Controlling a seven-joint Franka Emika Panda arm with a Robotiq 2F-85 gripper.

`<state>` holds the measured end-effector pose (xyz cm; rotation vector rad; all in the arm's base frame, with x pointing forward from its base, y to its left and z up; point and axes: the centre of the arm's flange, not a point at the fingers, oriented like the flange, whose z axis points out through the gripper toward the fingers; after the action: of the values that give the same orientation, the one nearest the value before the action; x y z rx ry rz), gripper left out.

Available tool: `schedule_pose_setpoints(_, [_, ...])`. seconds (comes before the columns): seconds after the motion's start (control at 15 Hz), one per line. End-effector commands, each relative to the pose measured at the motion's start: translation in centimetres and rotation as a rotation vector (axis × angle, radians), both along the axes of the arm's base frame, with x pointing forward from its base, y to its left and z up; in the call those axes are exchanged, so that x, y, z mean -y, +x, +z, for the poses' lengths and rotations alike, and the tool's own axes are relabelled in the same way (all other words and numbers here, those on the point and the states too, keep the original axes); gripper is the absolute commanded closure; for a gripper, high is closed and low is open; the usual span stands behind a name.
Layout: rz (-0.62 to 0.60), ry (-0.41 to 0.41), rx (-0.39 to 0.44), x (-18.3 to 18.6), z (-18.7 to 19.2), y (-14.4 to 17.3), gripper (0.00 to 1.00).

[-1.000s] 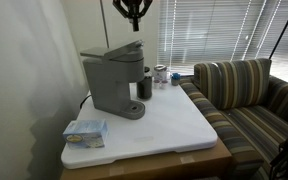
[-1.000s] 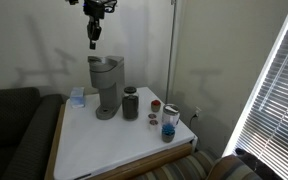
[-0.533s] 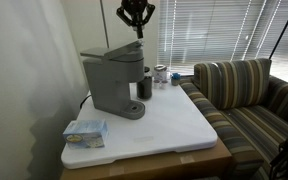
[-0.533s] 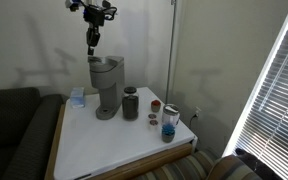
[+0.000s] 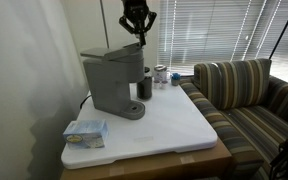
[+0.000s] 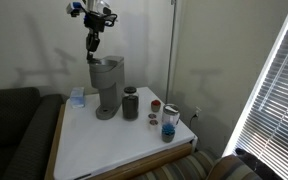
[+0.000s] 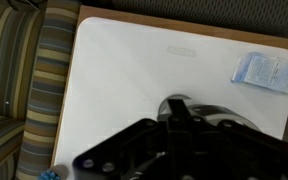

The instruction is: Close the coffeemaker

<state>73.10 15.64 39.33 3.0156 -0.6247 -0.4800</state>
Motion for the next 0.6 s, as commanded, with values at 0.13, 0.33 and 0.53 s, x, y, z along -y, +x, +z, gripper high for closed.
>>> schedule_pose_setpoints(0.13, [-0.014,-0.018,-0.075,-1.0,-0.2,5.9,1.0])
schedule_pose_setpoints(0.33, [-0.031,-0.033,-0.117,-1.1,-0.8,6.0,1.0])
schedule_pose_setpoints(0.53, [-0.037,-0.054,-0.218,-1.1,-1.8,5.6,1.0])
